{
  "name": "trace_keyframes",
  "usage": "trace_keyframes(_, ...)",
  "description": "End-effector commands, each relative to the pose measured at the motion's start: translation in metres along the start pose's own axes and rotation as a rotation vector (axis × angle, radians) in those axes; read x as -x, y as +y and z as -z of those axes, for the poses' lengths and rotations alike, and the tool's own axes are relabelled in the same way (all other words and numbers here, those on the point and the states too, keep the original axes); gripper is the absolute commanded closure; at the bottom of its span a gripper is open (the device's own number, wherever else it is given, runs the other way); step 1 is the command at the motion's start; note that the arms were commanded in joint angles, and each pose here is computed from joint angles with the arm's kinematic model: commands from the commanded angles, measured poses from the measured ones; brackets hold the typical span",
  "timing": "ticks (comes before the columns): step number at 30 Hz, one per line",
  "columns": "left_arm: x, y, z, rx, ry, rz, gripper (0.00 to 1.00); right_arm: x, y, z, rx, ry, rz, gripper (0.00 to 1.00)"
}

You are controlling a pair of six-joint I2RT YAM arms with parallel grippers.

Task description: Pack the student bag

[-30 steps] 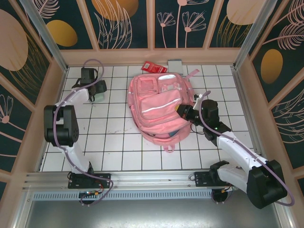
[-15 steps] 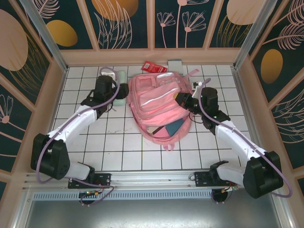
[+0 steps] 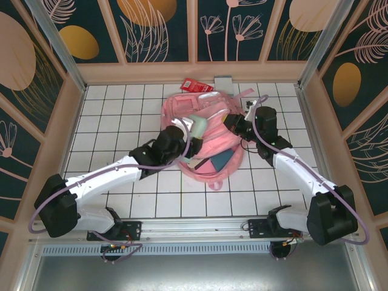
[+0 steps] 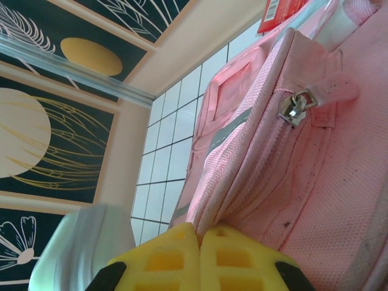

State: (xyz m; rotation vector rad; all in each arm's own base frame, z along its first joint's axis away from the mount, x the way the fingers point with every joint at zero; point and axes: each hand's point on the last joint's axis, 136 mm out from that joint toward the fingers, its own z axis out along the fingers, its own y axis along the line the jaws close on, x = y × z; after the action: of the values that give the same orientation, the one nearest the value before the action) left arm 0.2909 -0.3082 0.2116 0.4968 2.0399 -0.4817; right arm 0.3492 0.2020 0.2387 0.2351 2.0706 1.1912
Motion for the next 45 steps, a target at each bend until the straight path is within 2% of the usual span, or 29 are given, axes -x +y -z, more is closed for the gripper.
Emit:
trace_keyframes(1,0.003,-0.020,-0.001,0.011,-0.045,-0.085,0.35,0.042,0.044,0.008,0.126,-0.120,0.073,1.00)
trace_keyframes(5,-0.014,-0.046,-0.008,-0.028,-0.016,-0.158,0.39,0.046,0.042,0.006,0.135,-0.108,0.062,1.00)
trace_keyframes(15,-0.069,-0.080,-0.034,-0.105,0.113,-0.243,0.39,0.048,0.047,0.007,0.174,-0.082,0.044,1.00)
trace_keyframes(17,-0.062,-0.091,-0.036,-0.125,0.095,-0.245,0.39,0.049,0.050,0.008,0.178,-0.081,0.048,1.00)
trace_keyframes(27,-0.066,-0.120,-0.035,-0.165,0.099,-0.283,0.38,0.050,0.057,-0.001,0.217,-0.048,0.037,1.00)
trace_keyframes(31,-0.065,-0.119,-0.038,-0.143,0.099,-0.286,0.38,0.045,0.064,-0.002,0.237,-0.034,0.034,1.00)
trace_keyframes(38,-0.069,-0.104,-0.063,-0.029,0.112,-0.325,0.38,0.030,0.089,0.010,0.277,-0.022,0.067,1.00)
trace_keyframes(45,-0.052,-0.068,-0.090,0.046,0.116,-0.262,0.39,0.022,0.095,0.021,0.292,-0.015,0.071,1.00)
